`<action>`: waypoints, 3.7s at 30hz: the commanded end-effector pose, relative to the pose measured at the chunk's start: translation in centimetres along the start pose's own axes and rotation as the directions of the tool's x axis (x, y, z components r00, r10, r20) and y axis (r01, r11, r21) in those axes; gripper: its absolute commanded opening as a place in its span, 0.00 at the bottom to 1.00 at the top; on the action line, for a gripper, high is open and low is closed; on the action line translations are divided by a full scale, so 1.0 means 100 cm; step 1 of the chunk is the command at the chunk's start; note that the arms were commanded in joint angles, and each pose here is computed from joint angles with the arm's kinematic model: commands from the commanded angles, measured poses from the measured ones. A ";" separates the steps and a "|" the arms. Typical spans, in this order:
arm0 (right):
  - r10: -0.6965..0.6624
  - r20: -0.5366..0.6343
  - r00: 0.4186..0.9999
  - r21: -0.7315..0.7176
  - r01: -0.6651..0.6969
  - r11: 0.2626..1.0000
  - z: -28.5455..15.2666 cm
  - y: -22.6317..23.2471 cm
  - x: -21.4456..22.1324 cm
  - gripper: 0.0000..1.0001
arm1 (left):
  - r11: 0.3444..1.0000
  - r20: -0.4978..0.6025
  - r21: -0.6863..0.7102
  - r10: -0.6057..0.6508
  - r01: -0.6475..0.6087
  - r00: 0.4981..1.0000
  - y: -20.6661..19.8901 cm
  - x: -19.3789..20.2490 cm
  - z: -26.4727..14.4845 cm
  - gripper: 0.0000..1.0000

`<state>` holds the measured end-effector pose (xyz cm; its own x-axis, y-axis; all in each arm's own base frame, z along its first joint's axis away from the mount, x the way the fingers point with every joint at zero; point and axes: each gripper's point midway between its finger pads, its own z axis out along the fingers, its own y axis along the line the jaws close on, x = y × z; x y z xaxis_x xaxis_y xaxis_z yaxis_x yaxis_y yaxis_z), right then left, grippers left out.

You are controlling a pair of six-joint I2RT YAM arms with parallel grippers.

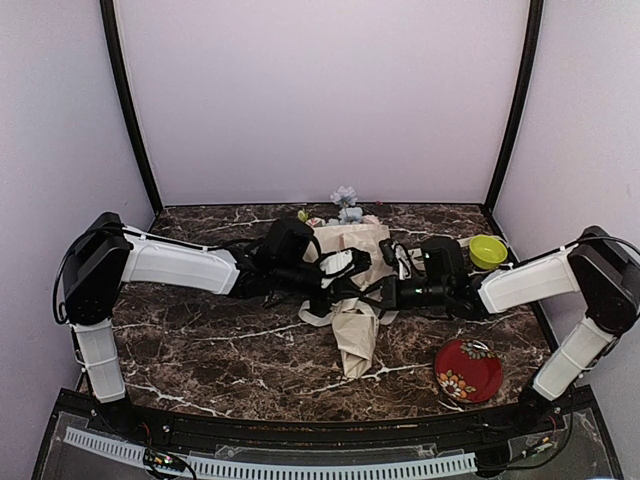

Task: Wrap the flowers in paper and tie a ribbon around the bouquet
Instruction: Cross the half-tied ribbon over the folded bouquet.

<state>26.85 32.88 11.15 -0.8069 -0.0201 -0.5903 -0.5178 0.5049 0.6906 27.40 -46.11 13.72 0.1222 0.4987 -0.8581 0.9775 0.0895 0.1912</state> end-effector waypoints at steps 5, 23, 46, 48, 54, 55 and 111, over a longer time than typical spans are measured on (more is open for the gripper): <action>-0.007 0.081 0.997 -0.020 0.009 1.000 0.008 0.005 -0.025 0.00 | 0.998 0.009 0.067 -0.022 0.022 1.000 -0.011 -0.006 -0.003 0.00; 0.011 0.062 0.998 -0.045 -0.008 0.999 0.012 0.002 -0.019 0.00 | 0.992 0.001 0.119 -0.032 0.032 0.999 -0.012 0.003 -0.022 0.44; 0.005 0.046 0.999 -0.066 -0.002 0.998 0.014 0.004 -0.018 0.00 | 0.995 -0.002 -0.024 -0.101 0.101 0.995 0.067 0.024 -0.040 0.01; 0.004 0.048 0.999 -0.064 -0.001 0.998 0.014 0.004 -0.018 0.00 | 0.999 0.030 -0.010 -0.046 0.047 0.998 0.059 0.015 -0.035 0.00; 0.002 0.051 0.999 -0.062 0.001 0.998 0.013 0.005 -0.019 0.00 | 0.999 0.045 0.008 0.044 -0.044 0.998 0.039 0.011 -0.016 0.00; 0.000 0.052 0.999 -0.064 0.003 0.998 0.013 0.005 -0.020 0.00 | 0.999 0.040 0.010 0.040 -0.040 0.998 0.039 0.012 -0.013 0.00; -0.020 0.104 0.994 -0.073 0.028 0.997 0.006 0.016 -0.034 0.00 | 1.000 0.011 0.027 -0.005 0.005 1.000 0.025 0.016 -0.010 0.22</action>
<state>28.08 33.86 10.40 -0.8222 0.0140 -0.5691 -0.4909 0.4888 0.7212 28.32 -44.63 11.73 0.0666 0.4936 -0.8671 0.9977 -0.0423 0.0525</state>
